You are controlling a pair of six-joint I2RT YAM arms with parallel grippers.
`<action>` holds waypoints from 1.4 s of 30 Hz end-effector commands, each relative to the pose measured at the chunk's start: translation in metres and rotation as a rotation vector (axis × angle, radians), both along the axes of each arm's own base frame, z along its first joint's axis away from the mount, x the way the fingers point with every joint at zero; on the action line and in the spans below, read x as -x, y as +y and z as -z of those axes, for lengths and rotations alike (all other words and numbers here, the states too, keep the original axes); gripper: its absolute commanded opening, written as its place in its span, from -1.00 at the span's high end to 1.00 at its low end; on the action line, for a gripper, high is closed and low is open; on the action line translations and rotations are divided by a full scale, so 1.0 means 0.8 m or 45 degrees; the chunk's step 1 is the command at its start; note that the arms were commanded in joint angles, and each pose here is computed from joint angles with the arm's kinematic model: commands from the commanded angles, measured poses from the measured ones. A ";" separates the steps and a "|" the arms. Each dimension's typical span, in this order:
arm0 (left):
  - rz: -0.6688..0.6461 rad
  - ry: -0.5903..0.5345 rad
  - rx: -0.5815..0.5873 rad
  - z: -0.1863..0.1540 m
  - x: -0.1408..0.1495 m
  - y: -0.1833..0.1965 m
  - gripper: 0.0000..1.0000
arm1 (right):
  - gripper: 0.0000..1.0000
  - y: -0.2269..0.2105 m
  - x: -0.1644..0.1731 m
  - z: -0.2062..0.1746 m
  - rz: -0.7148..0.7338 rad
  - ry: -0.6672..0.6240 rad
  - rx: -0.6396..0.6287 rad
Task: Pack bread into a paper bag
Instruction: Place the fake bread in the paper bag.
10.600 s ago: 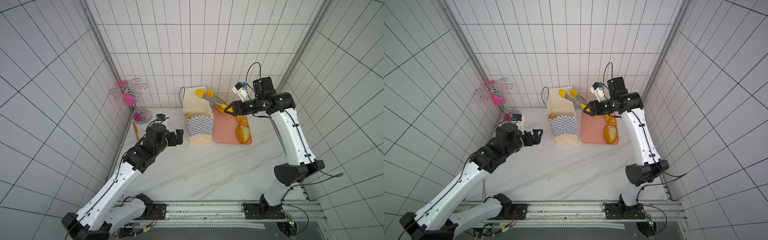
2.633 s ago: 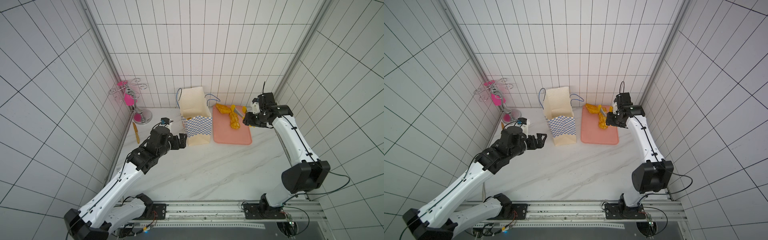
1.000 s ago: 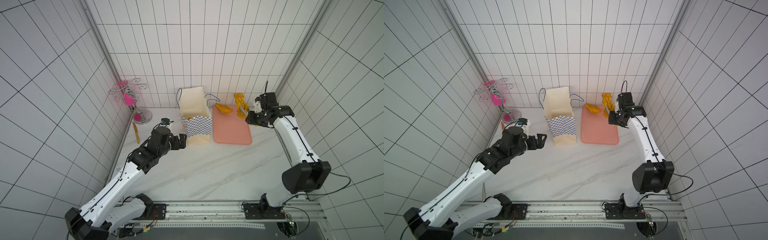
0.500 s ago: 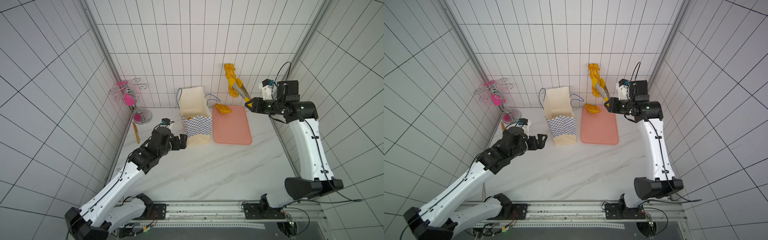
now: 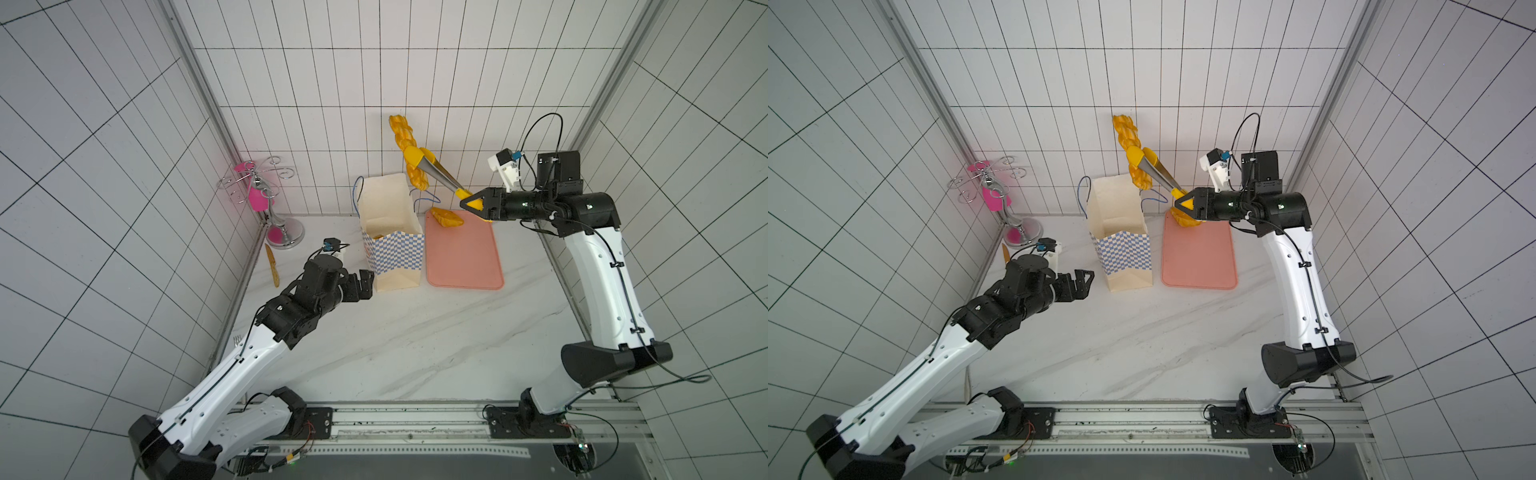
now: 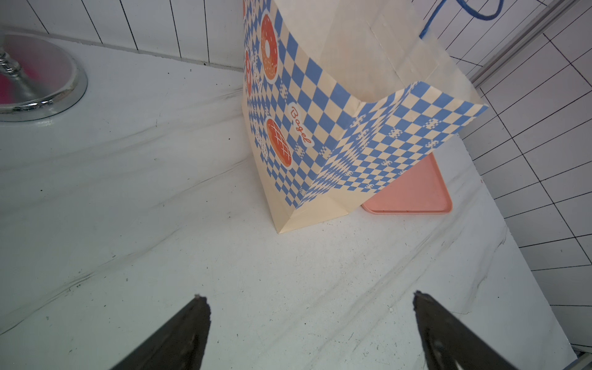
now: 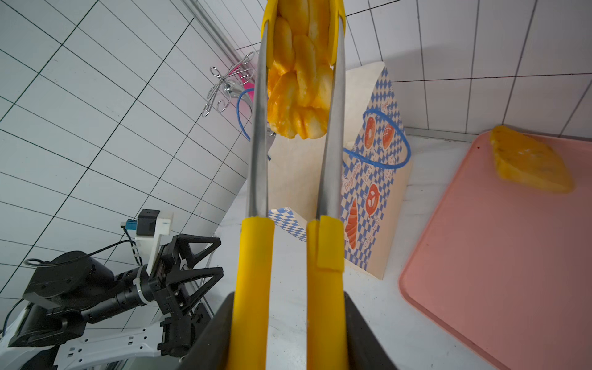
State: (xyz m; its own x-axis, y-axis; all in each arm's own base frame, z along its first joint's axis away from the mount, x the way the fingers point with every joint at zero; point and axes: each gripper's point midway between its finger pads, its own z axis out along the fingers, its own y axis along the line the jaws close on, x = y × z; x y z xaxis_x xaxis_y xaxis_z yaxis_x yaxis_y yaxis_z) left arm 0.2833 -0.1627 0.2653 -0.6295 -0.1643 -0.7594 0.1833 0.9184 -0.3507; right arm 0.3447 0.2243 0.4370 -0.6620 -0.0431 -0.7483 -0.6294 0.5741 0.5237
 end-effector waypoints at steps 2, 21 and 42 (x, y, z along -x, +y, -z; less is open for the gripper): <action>-0.020 -0.032 -0.002 -0.008 0.004 0.008 -0.98 | 0.22 0.023 0.007 -0.045 -0.100 -0.146 -0.089; -0.045 -0.004 -0.030 0.004 0.005 0.012 -0.98 | 0.23 0.054 -0.015 0.050 -0.143 0.040 -0.031; -0.006 0.041 -0.021 0.018 -0.002 -0.004 -0.98 | -0.06 0.042 -0.002 0.090 -0.113 0.093 0.051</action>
